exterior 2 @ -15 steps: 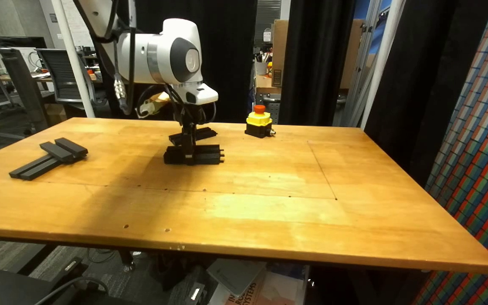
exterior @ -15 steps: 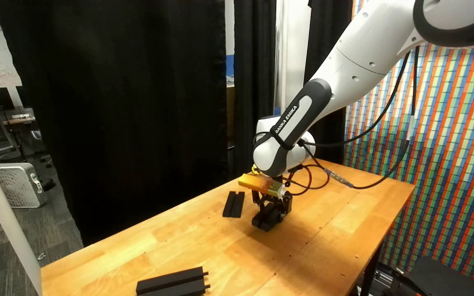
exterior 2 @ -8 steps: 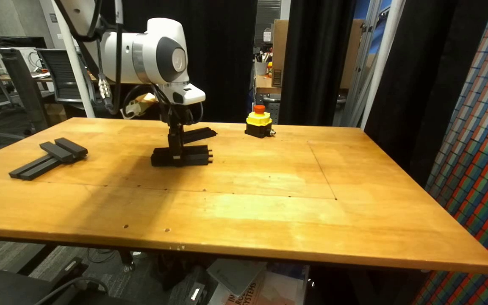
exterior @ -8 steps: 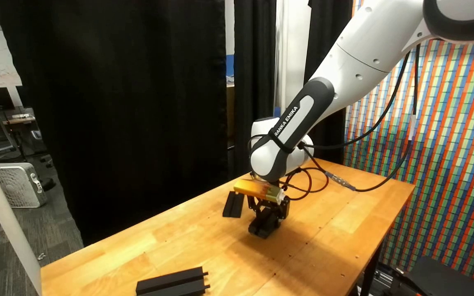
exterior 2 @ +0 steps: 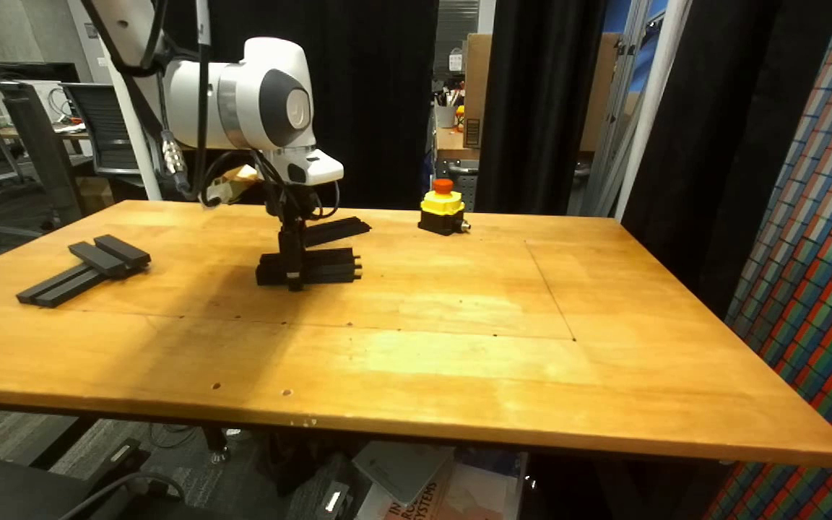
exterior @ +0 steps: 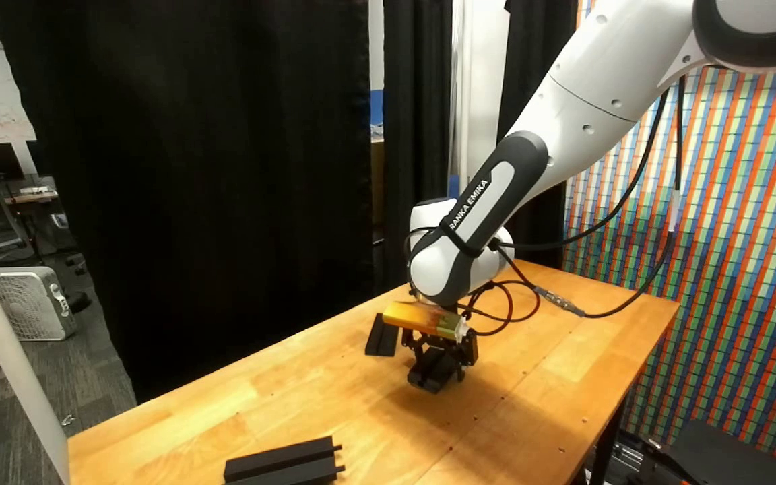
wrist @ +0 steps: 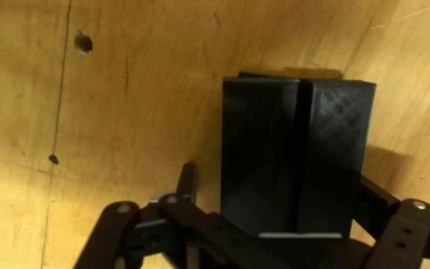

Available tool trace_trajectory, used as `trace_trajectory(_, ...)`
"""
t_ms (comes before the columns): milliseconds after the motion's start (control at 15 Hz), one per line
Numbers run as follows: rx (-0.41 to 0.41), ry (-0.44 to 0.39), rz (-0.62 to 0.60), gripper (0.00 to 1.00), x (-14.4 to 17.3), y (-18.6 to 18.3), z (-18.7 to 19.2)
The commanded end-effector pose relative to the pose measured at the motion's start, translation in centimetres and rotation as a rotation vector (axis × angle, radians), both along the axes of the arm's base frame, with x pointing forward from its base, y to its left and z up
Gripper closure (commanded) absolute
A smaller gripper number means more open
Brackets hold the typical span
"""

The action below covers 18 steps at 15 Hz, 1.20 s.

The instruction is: Stack the black pieces together

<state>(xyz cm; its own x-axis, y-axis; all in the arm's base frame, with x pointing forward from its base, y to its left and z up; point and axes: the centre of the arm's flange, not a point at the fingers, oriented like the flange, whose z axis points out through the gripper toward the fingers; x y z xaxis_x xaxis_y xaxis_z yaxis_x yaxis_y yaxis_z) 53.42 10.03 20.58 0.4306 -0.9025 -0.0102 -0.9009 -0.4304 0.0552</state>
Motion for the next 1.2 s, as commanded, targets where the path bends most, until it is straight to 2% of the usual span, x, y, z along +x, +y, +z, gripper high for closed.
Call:
trace_trajectory(0, -0.006, 0.021, 0.043, 0.00, -1.8, 1.5, -0.9)
trace_trajectory(133, -0.025, 0.015, 0.053, 0.00, -2.1, 1.8, 0.1)
trace_trajectory(600, -0.222, -0.027, 0.237, 0.00, -4.4, 5.1, 6.5)
trace_trajectory(800, -0.297, -0.074, 0.405, 0.00, -3.0, 6.0, 9.8)
trace_trajectory(1133, -0.297, -0.236, 0.629, 0.00, 2.5, 5.2, 12.2)
